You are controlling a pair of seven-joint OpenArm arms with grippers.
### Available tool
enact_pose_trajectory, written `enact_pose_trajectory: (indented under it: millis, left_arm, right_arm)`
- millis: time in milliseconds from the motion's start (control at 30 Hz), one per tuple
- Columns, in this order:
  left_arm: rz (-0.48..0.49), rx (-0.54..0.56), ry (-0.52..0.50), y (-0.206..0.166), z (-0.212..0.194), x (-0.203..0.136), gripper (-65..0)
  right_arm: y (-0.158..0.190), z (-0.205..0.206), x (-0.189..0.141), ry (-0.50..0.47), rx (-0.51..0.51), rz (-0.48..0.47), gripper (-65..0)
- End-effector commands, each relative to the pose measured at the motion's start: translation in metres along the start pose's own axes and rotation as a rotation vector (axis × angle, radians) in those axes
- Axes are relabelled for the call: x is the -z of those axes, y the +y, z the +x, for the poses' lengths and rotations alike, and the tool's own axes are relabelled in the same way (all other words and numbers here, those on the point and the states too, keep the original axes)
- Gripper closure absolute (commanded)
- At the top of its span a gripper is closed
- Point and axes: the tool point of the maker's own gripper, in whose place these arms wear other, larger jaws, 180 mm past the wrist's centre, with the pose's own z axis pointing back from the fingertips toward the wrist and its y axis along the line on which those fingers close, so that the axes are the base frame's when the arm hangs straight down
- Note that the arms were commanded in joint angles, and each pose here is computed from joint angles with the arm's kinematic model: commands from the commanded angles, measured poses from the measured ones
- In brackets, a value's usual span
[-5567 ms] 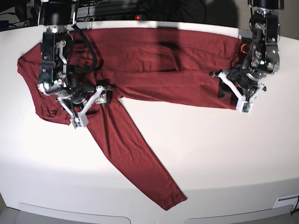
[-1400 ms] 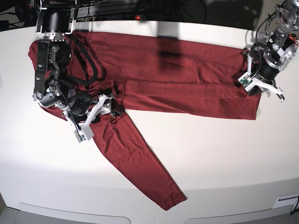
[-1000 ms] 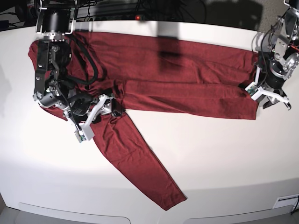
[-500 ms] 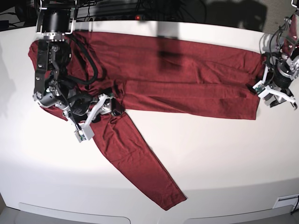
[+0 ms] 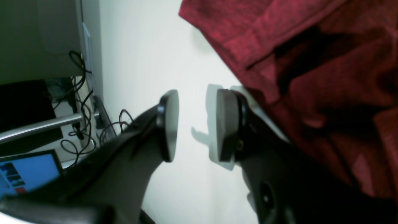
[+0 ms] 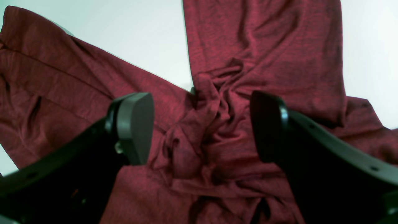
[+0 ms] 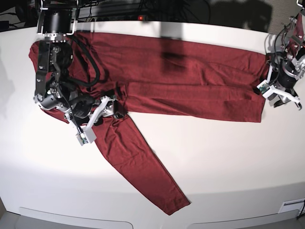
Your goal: Fold the T-shirt properly
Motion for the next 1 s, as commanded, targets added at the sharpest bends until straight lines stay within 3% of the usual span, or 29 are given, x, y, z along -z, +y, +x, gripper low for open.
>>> enact_pose_trajectory:
  millis: [0,233,467,533,700,967]
  left_arm:
    - [0.037,0.011,-0.022,0.013,0.006,0.0,-20.0]
    - [-0.007,-0.037,-0.068,-0.017,0.033,0.005,-20.0]
    - [-0.004,-0.016,-0.043,-0.014,0.027,0.005,-19.9]
    - [-0.003,-0.012,-0.042,-0.013,0.026,0.004,-17.3]
    - [-0.003,-0.015,-0.073,-0.013,0.031,0.004,-1.0]
    - [0.0,-0.015,-0.077,-0.012,0.032,0.004,0.0]
  right_arm:
    - [0.0,0.02,-0.005,-0.058,-0.023,0.007,-47.0]
    - [0.0,0.02,-0.005,-0.058,-0.023,0.006,-47.0]
    - [0.0,0.019,-0.005,-0.054,-0.023,0.006,-47.0]
    - [0.0,0.019,-0.005,-0.054,-0.023,0.006,-47.0]
    - [0.0,0.019,-0.005,-0.054,-0.023,0.006,-47.0]
    - [0.0,0.019,-0.005,-0.054,-0.023,0.006,-47.0]
